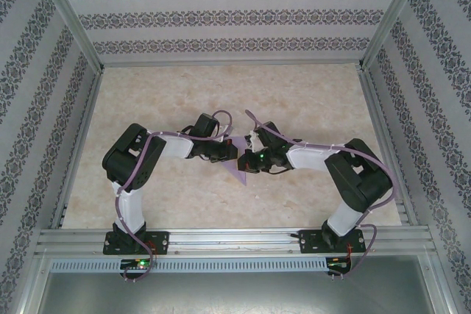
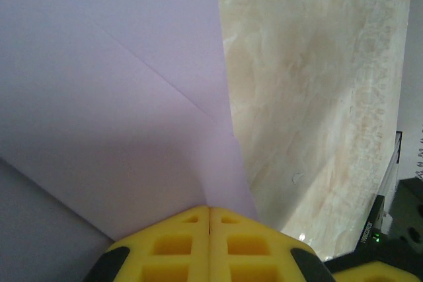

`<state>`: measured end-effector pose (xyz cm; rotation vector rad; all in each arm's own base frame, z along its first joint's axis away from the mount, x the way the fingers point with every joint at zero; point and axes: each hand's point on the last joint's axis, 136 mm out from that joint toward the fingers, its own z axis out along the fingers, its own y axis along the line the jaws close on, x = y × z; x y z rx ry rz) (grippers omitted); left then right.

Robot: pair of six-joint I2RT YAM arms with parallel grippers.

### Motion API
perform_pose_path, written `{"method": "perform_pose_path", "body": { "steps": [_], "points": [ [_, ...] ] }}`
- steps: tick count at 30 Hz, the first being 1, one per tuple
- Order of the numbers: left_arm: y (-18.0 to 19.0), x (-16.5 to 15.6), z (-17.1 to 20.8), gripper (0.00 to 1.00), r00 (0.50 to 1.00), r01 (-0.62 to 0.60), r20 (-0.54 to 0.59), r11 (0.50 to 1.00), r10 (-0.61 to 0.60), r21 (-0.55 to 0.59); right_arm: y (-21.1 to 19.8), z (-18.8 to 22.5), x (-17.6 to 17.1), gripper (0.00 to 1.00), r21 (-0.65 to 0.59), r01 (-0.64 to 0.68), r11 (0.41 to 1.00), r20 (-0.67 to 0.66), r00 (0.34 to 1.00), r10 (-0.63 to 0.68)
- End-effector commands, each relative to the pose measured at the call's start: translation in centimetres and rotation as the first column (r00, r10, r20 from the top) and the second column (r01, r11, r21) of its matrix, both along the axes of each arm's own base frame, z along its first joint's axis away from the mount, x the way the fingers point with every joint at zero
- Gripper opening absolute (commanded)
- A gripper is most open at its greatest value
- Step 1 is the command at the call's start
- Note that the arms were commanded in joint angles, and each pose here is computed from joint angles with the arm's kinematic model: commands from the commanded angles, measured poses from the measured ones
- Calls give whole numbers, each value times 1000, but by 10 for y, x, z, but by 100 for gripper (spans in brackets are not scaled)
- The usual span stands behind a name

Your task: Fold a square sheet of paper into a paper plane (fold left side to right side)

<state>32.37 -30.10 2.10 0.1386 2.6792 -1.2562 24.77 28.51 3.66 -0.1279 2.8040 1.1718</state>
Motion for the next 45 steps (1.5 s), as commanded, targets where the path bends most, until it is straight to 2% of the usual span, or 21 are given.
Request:
{"method": "perform_pose_path", "body": {
  "steps": [1, 18, 30, 45],
  "points": [
    [22, -16, -37, 2, 995, -38, -88, 992, 49, 123, 5, -2, 9, 0, -13, 22, 1000, 28, 999, -22],
    [25, -18, -40, 2, 994, -43, -96, 989, 57, 140, 9, -15, 16, 0, -39, 27, 999, 34, 999, -26],
    [33, -18, -46, 2, 991, -67, -105, 979, 88, 193, -7, -36, -6, 0, -157, -4, 988, -26, 1000, 0],
    [46, -15, -60, 1, 982, -114, -123, 966, 145, 231, -9, -31, -34, 0, -156, -49, 987, -55, 998, 41]
  ]
}}
